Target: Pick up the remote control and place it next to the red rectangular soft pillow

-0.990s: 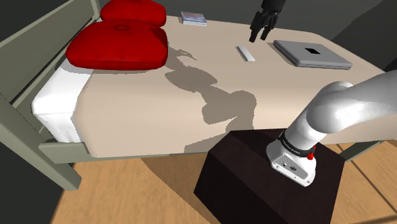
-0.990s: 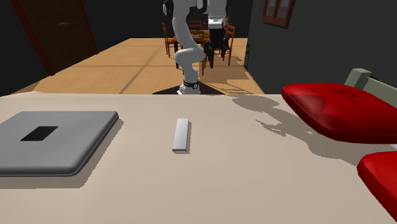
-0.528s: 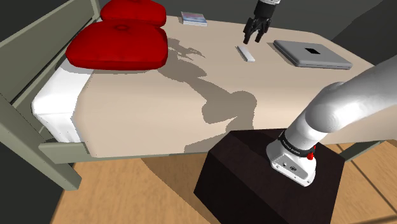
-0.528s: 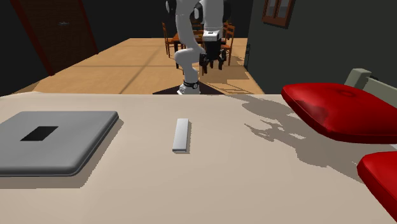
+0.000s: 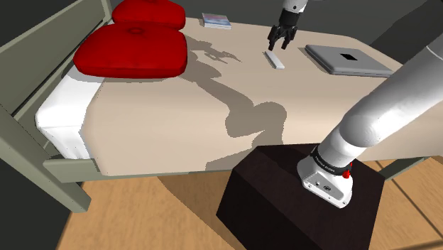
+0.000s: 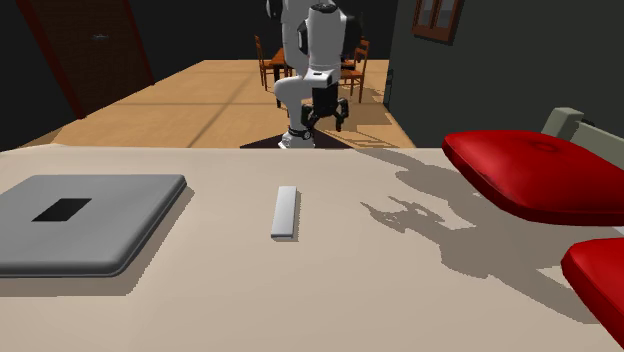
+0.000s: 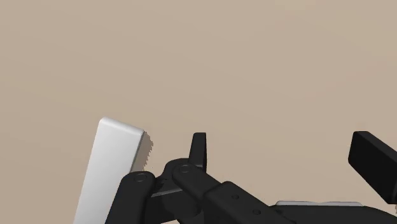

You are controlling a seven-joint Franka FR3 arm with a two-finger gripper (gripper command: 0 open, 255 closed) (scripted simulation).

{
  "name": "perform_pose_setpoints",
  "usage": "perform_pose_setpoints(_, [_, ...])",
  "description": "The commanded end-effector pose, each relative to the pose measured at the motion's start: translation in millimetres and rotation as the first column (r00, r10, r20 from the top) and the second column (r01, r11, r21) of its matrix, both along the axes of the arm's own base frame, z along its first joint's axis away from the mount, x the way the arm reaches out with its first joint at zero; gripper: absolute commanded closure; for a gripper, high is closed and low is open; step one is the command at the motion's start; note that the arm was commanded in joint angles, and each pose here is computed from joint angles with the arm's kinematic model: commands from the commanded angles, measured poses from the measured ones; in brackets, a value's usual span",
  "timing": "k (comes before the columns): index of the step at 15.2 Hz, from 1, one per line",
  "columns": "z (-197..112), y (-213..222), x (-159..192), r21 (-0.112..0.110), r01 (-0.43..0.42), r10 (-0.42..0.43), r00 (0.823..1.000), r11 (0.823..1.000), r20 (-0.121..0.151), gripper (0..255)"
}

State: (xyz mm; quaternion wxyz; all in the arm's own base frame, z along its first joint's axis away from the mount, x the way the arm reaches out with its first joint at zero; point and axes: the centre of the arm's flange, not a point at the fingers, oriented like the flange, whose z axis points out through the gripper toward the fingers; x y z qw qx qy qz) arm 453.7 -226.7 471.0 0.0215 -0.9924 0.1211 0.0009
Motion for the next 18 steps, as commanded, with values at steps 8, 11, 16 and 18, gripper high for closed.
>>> perform_pose_setpoints(8, [-48,-99,47,-0.011,0.105,-0.105,0.994,0.994,-0.004,0])
perform_pose_setpoints(11, [-64,-133,59,-0.015,0.140,-0.140,0.990,0.990,-0.005,0])
perform_pose_setpoints(16, [-90,-190,78,-0.021,0.197,-0.197,0.980,0.980,-0.007,0])
perform_pose_setpoints(18, [-100,-212,85,-0.023,0.220,-0.220,0.976,0.975,-0.008,0])
